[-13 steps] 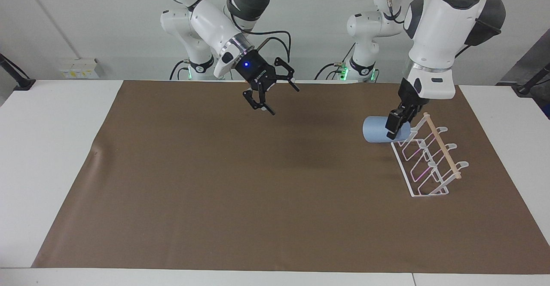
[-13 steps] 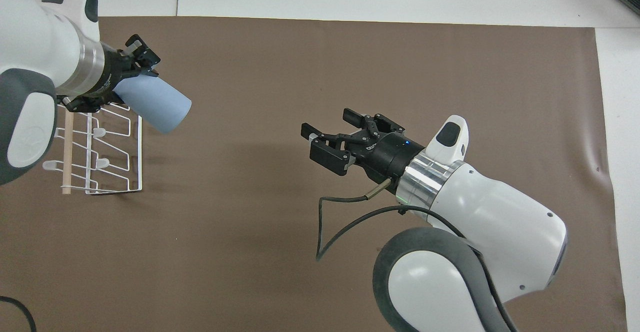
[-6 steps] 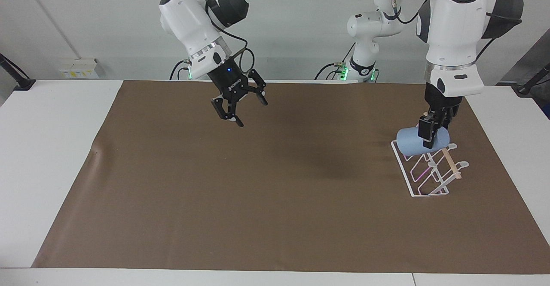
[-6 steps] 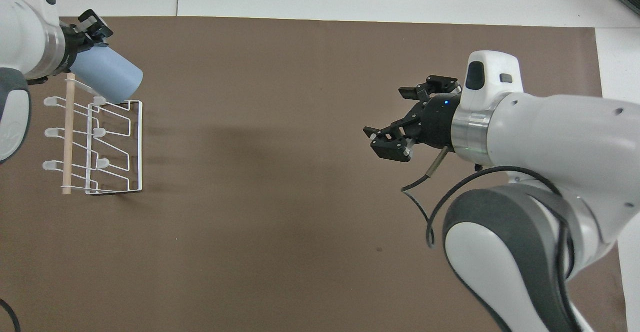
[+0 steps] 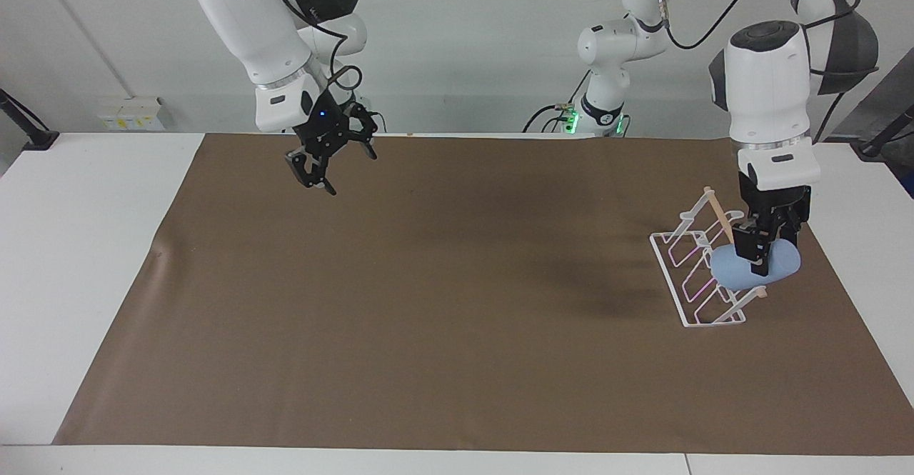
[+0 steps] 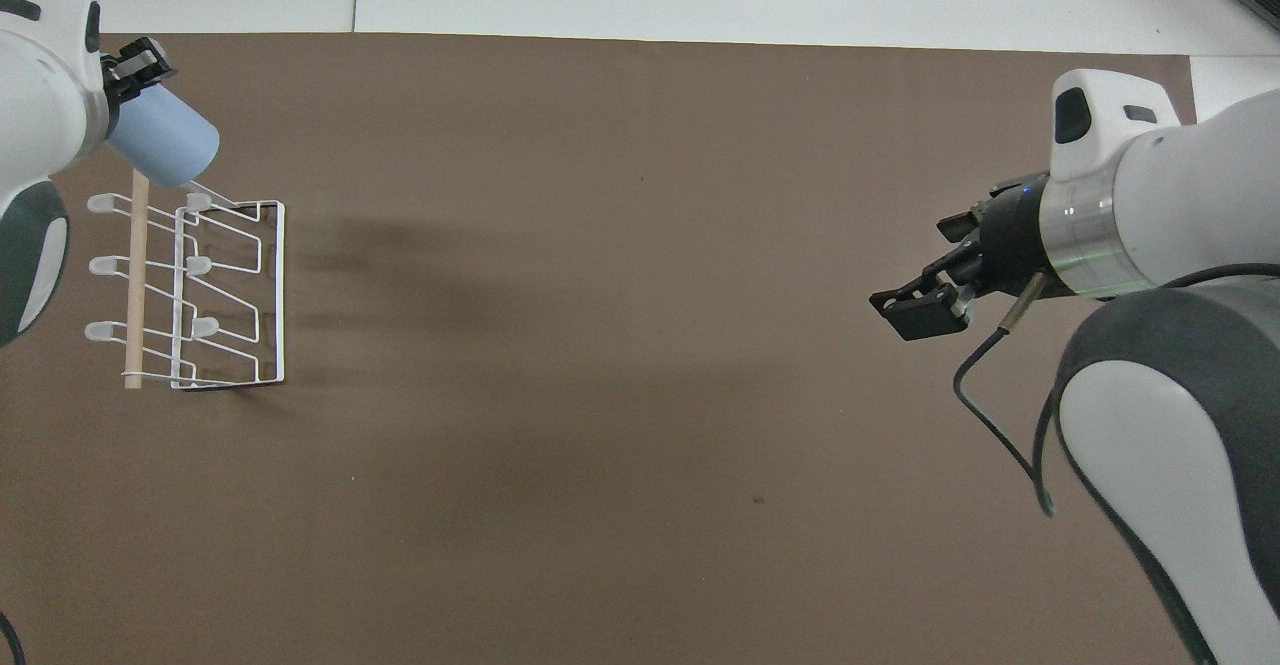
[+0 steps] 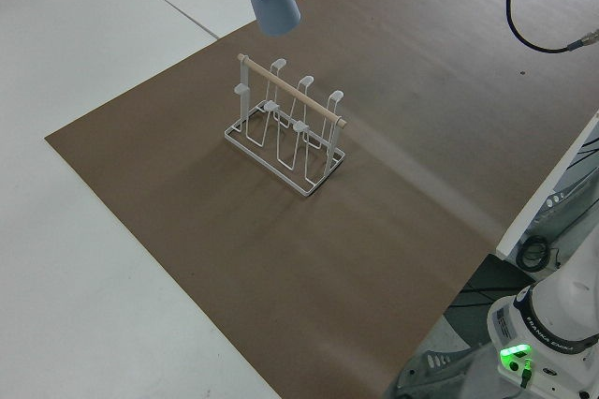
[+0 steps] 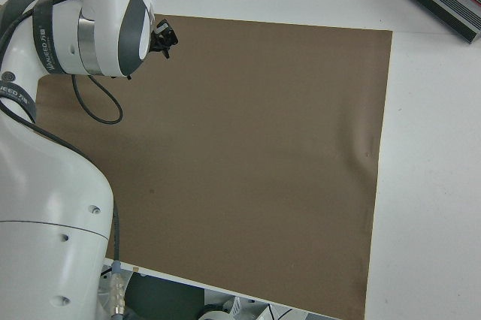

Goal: Hang cup on cup holder
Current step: 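Move the cup over the wire rack while the right gripper withdraws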

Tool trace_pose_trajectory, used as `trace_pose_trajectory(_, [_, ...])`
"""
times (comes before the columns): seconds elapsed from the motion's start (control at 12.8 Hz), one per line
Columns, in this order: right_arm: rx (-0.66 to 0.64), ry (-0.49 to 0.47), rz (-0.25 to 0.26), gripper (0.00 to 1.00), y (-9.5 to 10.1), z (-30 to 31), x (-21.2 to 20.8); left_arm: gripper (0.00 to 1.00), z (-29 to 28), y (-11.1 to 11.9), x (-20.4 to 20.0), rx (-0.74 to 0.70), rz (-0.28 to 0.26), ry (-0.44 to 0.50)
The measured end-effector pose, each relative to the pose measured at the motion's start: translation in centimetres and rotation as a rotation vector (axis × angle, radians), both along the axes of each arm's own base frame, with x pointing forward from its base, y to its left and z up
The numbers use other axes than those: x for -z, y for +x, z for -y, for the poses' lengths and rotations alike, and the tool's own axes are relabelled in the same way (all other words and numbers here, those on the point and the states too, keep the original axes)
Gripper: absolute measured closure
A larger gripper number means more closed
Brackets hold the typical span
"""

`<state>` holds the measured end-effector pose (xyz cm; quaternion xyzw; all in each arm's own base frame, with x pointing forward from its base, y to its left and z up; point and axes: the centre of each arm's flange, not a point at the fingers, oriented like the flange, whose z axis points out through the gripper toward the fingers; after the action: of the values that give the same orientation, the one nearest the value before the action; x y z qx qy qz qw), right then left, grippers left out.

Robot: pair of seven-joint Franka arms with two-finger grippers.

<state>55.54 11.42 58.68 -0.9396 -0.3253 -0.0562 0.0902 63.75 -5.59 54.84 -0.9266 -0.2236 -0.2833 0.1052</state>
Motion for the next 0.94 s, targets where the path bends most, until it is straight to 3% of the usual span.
trace_pose_trajectory(0.23, [0.324, -0.169, -0.073, 0.0, -0.4, 3.3, -1.8, 0.28, -0.6, -0.5, 1.7, 0.03, 0.006, 0.039])
trace_pose_trajectory(0.47, [0.639, -0.187, -0.103, 0.0, 0.0, 7.1, -2.0, 0.28, -0.6, -1.4, 3.1, 0.051, -0.003, 0.064])
trace_pose_trajectory(0.7, [0.773, -0.184, -0.119, 0.0, 0.3, 10.0, -1.7, 0.28, -0.8, -2.2, 4.1, 0.064, -0.002, 0.065])
trace_pose_trajectory(0.94, [0.812, -0.18, -0.116, 0.0, 0.5, 12.1, -1.0, 0.28, -0.8, -2.6, 4.9, 0.071, -0.011, 0.065])
